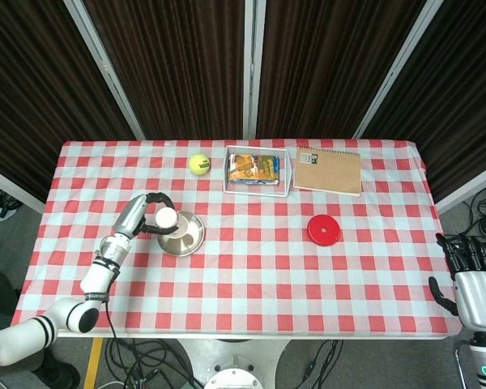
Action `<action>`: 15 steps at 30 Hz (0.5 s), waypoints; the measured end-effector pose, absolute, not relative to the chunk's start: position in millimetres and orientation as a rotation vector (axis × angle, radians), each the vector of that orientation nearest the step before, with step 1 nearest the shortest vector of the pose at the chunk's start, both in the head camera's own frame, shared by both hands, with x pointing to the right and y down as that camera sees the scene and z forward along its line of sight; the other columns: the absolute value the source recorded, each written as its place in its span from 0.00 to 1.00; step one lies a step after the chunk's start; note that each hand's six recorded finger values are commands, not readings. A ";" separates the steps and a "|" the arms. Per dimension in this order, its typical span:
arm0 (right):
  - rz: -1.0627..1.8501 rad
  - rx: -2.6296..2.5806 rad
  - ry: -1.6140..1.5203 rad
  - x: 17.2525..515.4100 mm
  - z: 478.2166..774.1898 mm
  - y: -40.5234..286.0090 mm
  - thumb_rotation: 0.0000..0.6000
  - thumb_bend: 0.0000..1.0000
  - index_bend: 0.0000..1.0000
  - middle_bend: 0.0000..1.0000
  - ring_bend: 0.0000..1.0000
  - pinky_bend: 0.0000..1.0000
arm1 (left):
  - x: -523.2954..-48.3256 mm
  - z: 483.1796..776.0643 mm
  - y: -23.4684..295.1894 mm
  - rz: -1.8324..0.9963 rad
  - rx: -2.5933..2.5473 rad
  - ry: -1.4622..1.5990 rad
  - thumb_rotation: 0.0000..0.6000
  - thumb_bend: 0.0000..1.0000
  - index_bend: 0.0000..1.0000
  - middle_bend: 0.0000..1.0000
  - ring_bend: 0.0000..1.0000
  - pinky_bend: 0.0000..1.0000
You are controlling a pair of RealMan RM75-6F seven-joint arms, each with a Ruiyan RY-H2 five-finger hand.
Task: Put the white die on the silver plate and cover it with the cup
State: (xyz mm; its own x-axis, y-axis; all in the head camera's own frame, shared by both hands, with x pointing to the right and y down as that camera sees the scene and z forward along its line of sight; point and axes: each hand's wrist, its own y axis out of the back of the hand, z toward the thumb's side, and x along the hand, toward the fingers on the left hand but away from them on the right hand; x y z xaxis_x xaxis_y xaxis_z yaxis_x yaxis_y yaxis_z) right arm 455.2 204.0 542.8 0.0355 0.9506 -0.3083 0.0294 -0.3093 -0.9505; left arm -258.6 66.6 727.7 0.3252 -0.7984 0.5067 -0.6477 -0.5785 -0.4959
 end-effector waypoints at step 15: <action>1.409 -1.471 -1.056 461.2 541.6 205.3 1.00 0.33 0.05 0.21 0.00 0.01 | -244.9 769.6 68.6 -1.255 -2.265 1.188 1.00 0.14 0.52 0.50 0.32 0.25</action>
